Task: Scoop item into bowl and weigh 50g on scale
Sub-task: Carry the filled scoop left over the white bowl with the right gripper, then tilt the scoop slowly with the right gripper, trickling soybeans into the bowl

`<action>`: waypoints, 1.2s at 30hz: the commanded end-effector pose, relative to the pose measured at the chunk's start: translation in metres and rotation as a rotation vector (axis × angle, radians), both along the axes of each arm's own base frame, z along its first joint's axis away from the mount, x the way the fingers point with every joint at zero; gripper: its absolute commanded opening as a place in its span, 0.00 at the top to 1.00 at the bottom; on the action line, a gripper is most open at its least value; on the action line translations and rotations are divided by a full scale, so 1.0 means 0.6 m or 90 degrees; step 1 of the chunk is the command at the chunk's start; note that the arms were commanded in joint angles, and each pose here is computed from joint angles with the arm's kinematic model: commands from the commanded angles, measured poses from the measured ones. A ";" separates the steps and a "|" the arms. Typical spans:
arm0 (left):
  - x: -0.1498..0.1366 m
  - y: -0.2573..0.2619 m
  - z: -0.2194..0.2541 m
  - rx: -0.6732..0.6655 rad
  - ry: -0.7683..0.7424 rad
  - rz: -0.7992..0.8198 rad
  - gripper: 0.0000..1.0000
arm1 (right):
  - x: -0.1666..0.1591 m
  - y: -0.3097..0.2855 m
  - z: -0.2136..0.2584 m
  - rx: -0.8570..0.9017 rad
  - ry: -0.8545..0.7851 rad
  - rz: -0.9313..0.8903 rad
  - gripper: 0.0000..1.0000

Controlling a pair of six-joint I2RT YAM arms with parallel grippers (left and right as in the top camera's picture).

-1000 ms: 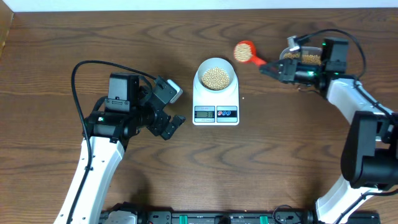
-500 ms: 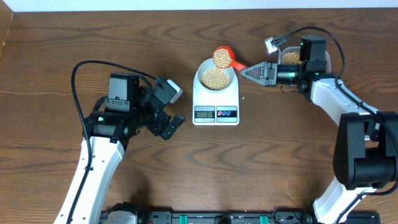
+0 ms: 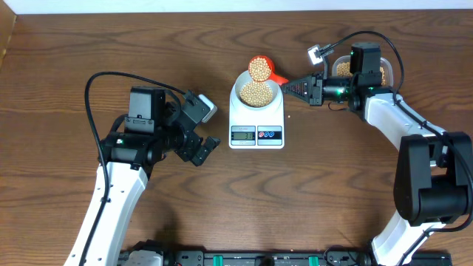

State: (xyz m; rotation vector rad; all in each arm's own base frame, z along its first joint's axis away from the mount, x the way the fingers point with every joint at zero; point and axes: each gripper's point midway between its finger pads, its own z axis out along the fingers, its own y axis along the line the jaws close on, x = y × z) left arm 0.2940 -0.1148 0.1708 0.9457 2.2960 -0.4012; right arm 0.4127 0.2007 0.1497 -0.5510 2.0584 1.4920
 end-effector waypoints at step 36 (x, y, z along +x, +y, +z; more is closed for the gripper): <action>0.006 0.002 0.015 0.006 -0.019 -0.002 0.02 | 0.005 -0.004 -0.031 -0.092 -0.184 0.030 0.99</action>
